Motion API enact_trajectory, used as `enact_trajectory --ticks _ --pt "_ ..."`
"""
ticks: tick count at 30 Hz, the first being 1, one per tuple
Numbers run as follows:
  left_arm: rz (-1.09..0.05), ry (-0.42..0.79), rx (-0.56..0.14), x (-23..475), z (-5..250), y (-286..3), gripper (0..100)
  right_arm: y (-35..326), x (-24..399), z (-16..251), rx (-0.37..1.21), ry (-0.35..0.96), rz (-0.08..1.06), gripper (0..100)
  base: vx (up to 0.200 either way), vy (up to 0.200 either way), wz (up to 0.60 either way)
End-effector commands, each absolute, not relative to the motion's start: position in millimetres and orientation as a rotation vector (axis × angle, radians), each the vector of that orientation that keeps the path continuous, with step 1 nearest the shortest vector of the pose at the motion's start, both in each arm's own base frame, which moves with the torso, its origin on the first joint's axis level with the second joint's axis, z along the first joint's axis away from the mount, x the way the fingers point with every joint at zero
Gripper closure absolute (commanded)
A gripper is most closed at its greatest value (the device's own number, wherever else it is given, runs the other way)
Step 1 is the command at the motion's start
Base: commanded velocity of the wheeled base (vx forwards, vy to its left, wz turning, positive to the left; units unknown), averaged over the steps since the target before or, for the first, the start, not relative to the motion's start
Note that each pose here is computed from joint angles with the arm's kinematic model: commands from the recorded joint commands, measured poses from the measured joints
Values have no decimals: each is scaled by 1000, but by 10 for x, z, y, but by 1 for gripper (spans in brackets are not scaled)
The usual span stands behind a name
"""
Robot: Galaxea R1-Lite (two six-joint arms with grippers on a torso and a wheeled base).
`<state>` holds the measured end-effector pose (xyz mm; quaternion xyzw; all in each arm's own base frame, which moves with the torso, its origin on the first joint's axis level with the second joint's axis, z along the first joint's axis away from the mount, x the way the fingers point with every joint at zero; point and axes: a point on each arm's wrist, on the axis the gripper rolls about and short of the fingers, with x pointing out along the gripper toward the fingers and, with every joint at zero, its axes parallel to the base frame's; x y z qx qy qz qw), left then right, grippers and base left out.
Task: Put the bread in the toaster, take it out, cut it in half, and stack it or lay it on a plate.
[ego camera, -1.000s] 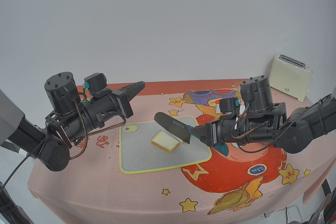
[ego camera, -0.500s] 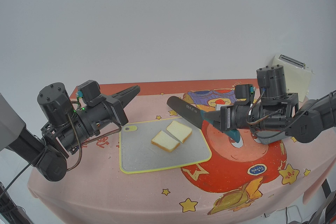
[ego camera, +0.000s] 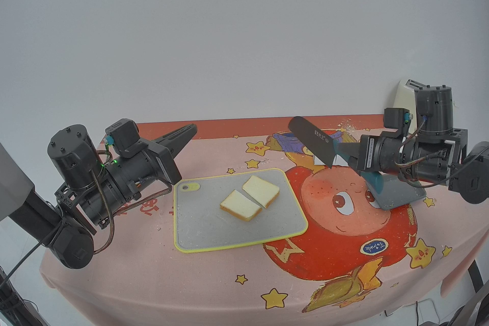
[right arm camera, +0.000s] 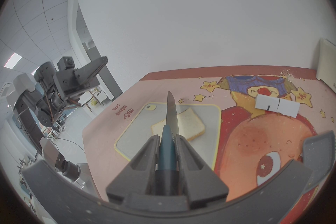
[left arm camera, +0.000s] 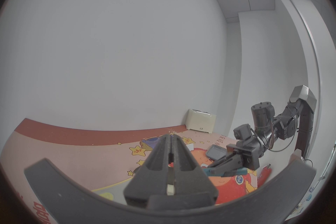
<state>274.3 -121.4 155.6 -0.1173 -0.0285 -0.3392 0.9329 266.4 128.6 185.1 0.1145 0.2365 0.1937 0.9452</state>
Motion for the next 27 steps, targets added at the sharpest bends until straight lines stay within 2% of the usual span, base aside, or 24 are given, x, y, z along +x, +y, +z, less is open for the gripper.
enact_trajectory --ticks 1,6,12,19,27 --pt "-696 -60 -240 2739 1563 -1213 100 1230 2561 1883 258 468 346 100 0 0 0" --pt "-697 -57 -241 2739 1555 -1214 100 1190 2513 1840 284 482 303 100 0 0 0" --pt "-697 -44 -241 2742 1522 -1220 100 1136 2544 1782 338 490 199 100 0 0 0" --pt "-697 -44 -241 2744 1519 -1221 100 1125 2623 1642 332 523 137 100 0 0 0" --pt "-698 -41 -241 2736 1513 -1218 100 1134 2647 1573 333 545 122 100 0 0 0"
